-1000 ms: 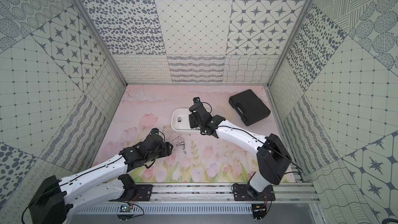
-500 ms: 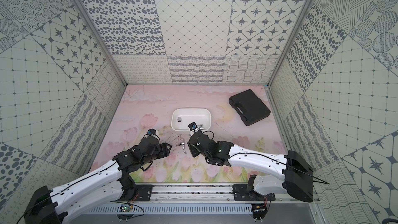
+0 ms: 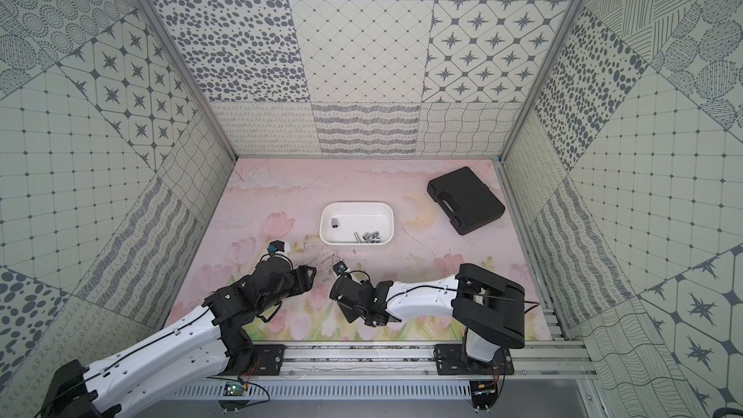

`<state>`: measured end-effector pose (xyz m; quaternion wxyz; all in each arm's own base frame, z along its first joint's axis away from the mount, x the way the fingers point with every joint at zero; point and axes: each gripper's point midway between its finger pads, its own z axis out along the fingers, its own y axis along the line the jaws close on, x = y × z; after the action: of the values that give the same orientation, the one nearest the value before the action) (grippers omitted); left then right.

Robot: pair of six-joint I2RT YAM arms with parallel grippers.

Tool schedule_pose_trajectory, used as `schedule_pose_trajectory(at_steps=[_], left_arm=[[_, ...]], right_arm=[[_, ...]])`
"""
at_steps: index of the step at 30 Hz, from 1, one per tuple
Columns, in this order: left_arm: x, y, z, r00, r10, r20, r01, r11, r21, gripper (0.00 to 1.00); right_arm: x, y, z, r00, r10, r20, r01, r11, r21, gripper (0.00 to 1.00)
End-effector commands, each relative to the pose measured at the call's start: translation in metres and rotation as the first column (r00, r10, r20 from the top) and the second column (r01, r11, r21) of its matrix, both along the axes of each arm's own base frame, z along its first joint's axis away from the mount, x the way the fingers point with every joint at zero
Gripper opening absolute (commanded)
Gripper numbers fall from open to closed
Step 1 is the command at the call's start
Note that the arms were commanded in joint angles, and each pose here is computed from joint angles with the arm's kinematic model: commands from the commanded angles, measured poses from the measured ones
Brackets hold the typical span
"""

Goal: Put the socket on the desktop into the storage box
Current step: Pick up the socket head from the center of the board.

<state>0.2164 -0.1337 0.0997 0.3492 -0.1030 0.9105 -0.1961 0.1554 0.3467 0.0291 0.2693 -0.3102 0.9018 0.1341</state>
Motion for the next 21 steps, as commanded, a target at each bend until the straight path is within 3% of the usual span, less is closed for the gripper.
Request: schedule_pose_trajectory(at_steps=[1,7,21], left_arm=[[0.001,0.009,-0.002,1.000,0.031,0.006,-0.031,0.999,0.036,0.73],[0.000,0.009,-0.003,0.999,0.033,0.001,-0.033,0.999,0.036,0.73],[0.000,0.009,-0.004,0.999,0.033,-0.001,-0.032,0.999,0.035,0.73]], right_arm=[[0.004,0.022,0.007,1.000,-0.028,-0.009,0.028,0.996,0.087,0.49],[0.017,0.007,-0.003,0.996,-0.087,0.036,0.086,0.996,0.032,0.49],[0.030,0.002,-0.031,0.990,-0.138,-0.018,0.138,0.990,-0.024,0.26]])
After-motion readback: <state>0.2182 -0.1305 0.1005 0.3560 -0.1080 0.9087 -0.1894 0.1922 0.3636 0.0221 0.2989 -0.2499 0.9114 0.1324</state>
